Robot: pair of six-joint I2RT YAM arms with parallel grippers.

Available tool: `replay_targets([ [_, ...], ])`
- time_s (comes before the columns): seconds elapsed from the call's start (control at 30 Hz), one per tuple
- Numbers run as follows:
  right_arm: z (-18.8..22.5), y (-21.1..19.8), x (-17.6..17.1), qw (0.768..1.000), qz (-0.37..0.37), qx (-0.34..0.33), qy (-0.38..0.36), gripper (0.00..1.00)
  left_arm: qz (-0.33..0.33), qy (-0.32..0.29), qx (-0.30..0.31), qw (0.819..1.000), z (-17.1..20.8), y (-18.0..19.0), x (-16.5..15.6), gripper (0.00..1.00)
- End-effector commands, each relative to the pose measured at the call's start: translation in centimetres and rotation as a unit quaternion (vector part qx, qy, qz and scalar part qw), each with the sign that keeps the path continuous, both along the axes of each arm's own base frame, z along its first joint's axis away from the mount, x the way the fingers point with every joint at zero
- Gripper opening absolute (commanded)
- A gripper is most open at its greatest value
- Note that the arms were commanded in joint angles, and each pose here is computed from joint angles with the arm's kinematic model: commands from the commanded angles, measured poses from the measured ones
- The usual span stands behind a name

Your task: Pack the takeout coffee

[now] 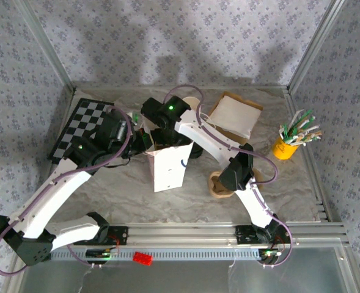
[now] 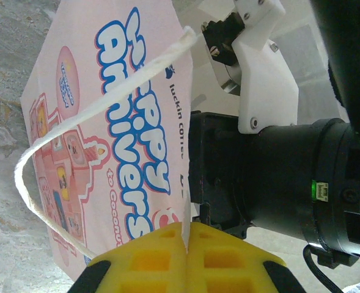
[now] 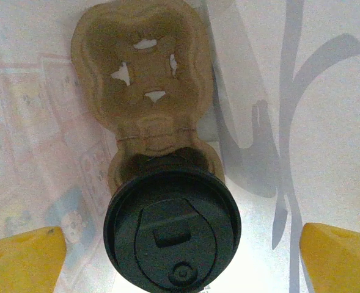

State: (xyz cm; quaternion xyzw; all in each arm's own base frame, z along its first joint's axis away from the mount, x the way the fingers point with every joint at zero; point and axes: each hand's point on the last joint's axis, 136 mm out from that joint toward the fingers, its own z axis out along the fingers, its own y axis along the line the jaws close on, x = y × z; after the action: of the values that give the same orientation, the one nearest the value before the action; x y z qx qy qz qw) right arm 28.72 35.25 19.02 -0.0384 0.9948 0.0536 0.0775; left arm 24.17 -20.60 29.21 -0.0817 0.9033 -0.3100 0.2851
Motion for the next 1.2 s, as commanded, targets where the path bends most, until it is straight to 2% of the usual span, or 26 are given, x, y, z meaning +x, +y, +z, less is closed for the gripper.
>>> replay_targets([
  [0.0, 1.5, 0.4, 0.5, 1.0, -0.012, 0.021, -0.017, 1.0, -0.015, 0.024, 0.014, 0.999, -1.2, -0.1, -0.7, 0.0],
  [0.97, 2.7, 0.1, -0.9, 1.0, -0.001, 0.016, -0.016, 1.0, 0.002, 0.023, 0.03, 0.999, -1.5, 0.6, -0.3, 0.0],
  [1.17, 2.8, 0.2, -1.0, 1.0, 0.0, 0.02, -0.016, 0.94, 0.002, 0.024, 0.033, 0.999, -1.6, 0.6, -0.3, 0.0],
])
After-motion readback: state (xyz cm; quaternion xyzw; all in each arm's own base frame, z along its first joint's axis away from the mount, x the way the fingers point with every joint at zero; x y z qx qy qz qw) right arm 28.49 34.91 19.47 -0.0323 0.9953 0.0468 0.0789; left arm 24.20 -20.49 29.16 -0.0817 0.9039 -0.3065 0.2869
